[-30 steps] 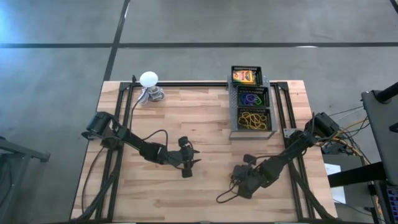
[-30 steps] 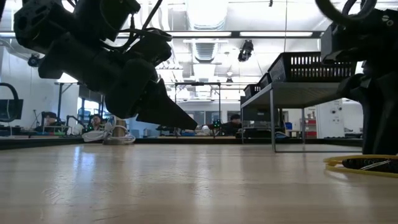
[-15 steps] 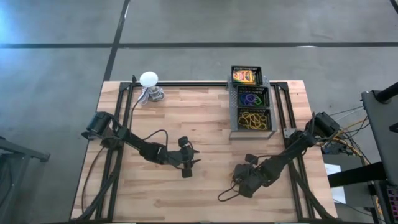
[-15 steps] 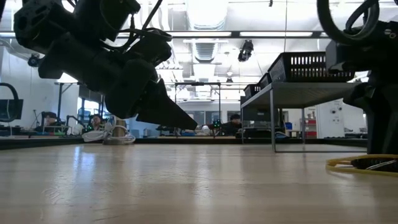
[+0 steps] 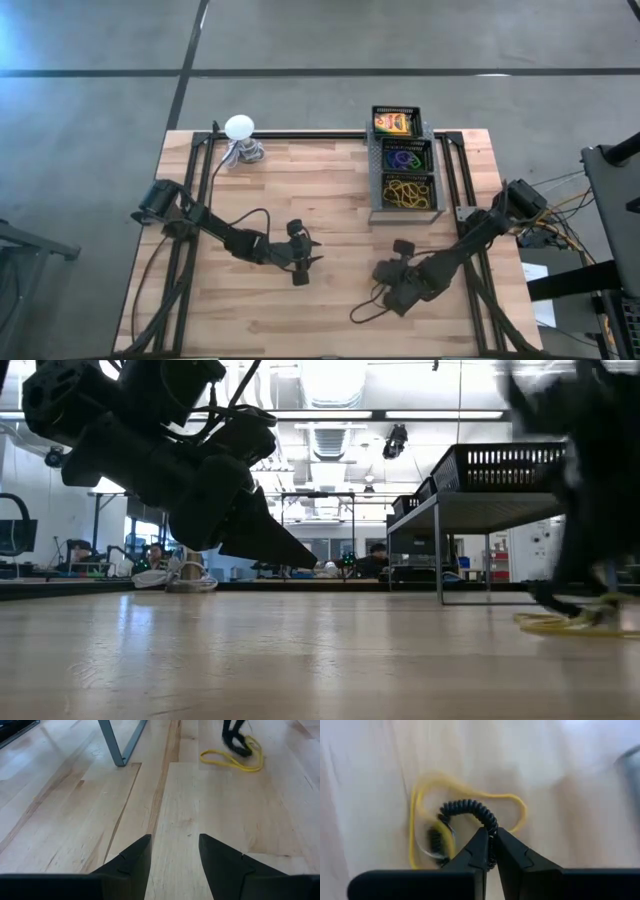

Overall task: Pick & Place Office Desk Supplies
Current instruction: Put the black spring keychain into the middle black bin on the shelf

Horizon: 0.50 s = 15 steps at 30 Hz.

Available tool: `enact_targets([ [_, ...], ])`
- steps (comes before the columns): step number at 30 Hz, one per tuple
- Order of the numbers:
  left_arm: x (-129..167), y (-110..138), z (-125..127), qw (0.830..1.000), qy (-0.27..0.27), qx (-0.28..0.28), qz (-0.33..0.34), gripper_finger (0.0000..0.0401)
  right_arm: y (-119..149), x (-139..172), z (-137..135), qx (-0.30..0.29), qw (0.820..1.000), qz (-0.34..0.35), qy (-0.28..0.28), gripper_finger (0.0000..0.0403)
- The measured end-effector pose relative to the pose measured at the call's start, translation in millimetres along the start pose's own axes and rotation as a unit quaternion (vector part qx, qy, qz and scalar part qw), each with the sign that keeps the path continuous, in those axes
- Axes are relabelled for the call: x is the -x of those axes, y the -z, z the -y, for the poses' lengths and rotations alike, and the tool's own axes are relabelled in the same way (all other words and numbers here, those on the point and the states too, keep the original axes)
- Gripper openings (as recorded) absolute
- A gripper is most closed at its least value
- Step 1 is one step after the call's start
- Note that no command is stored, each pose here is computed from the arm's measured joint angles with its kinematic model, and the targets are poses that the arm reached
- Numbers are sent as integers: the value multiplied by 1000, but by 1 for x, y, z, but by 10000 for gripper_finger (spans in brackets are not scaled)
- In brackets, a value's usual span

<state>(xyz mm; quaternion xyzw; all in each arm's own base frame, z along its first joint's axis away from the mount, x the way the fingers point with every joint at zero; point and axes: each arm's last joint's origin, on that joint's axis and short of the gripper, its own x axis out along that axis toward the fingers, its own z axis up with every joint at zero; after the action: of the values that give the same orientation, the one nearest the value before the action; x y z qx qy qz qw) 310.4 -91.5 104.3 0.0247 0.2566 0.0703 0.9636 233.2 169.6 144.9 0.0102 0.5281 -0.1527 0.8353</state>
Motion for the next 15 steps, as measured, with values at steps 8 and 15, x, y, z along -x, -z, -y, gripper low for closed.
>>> enact_targets([
  [8, 0, 0, 0, 1000, 0, 0, 0, 168, -35, 57, -2, 9, 989, 92, 111, 18],
  [15, 0, 0, 0, 1000, 0, 0, 0, 168, -66, 115, 9, 31, 962, 187, 199, 18],
])
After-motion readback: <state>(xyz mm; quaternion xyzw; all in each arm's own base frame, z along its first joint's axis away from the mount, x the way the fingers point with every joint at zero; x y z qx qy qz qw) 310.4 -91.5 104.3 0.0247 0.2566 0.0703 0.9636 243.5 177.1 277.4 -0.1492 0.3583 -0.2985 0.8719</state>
